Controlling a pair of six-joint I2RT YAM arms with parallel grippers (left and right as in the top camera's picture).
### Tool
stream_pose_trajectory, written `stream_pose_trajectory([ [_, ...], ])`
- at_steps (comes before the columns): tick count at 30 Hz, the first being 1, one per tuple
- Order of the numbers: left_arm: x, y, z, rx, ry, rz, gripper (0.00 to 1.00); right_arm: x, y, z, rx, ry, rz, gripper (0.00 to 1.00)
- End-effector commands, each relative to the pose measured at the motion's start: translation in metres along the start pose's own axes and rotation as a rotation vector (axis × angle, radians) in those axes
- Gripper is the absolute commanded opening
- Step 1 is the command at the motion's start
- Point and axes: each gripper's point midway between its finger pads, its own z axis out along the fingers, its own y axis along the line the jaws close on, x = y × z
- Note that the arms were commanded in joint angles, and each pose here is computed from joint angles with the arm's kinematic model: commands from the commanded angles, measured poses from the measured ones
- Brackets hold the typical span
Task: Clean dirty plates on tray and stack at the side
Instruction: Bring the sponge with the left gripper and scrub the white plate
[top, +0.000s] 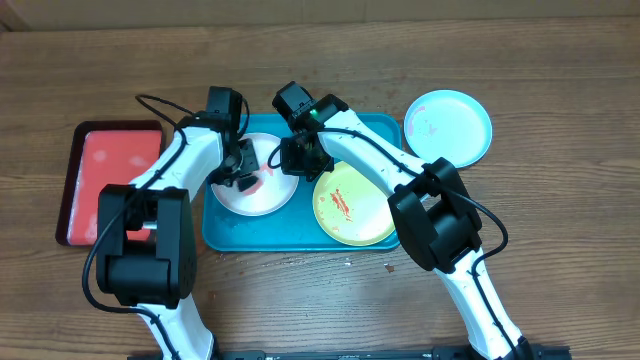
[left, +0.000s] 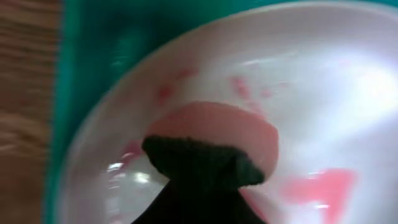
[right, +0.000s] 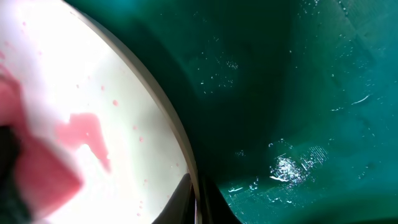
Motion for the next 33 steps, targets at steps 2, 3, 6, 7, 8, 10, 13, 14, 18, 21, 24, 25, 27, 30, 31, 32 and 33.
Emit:
stream_pose_trajectory([
  [2, -0.003, 0.059, 0.004, -0.308, 0.020, 0.078, 0.13, 0.009, -0.023, 0.020, 0.086, 0.037, 0.020, 0.04],
  [3, -0.006, 0.057, 0.001, -0.304, 0.017, 0.077, 0.11, 0.009, -0.023, 0.020, 0.086, 0.037, 0.020, 0.04],
  [6, -0.014, 0.038, -0.005, -0.206, 0.020, 0.067, 0.05, 0.009, -0.023, 0.020, 0.086, 0.037, 0.020, 0.04],
  [7, -0.014, 0.027, -0.006, -0.149, 0.028, 0.064, 0.04, 0.009, -0.023, 0.020, 0.086, 0.037, 0.020, 0.04],
  [8, -0.014, 0.019, -0.006, -0.103, 0.036, 0.061, 0.04, 0.009, -0.023, 0.020, 0.086, 0.036, 0.020, 0.04],
  [10, -0.010, -0.012, -0.007, 0.075, 0.068, 0.054, 0.04, 0.008, -0.022, 0.020, 0.083, 0.032, 0.019, 0.04],
  [13, -0.005, -0.056, -0.010, 0.323, 0.106, 0.055, 0.04, 0.006, -0.021, 0.020, 0.079, 0.027, 0.018, 0.05],
  [14, -0.004, -0.064, -0.010, 0.365, 0.107, 0.052, 0.04, 0.006, -0.021, 0.020, 0.078, 0.026, 0.017, 0.05],
  [18, -0.003, -0.076, 0.000, 0.398, 0.100, 0.020, 0.04, 0.006, -0.021, 0.020, 0.079, 0.027, 0.018, 0.05],
  [21, 0.000, -0.074, 0.010, 0.385, 0.121, 0.018, 0.04, 0.007, -0.021, 0.020, 0.080, 0.029, 0.018, 0.05],
  [24, -0.002, -0.057, 0.021, 0.319, 0.120, -0.002, 0.04, 0.007, -0.021, 0.020, 0.080, 0.029, 0.018, 0.05],
  [25, -0.003, -0.049, 0.024, 0.282, 0.116, -0.010, 0.04, 0.007, -0.021, 0.020, 0.081, 0.029, 0.018, 0.05],
  [27, -0.008, -0.019, 0.030, 0.153, 0.094, -0.031, 0.04, 0.007, -0.022, 0.020, 0.082, 0.031, 0.019, 0.05],
  [30, -0.014, 0.021, 0.033, -0.007, 0.067, -0.053, 0.04, 0.008, -0.022, 0.020, 0.084, 0.033, 0.019, 0.05],
  [31, -0.015, 0.034, 0.033, -0.053, 0.064, -0.050, 0.04, 0.008, -0.022, 0.020, 0.084, 0.034, 0.019, 0.05],
  [32, -0.016, 0.044, 0.033, -0.085, 0.062, -0.044, 0.04, 0.008, -0.022, 0.020, 0.084, 0.034, 0.019, 0.05],
  [33, -0.017, 0.055, 0.032, -0.122, 0.061, -0.039, 0.04, 0.008, -0.022, 0.020, 0.084, 0.034, 0.019, 0.05],
])
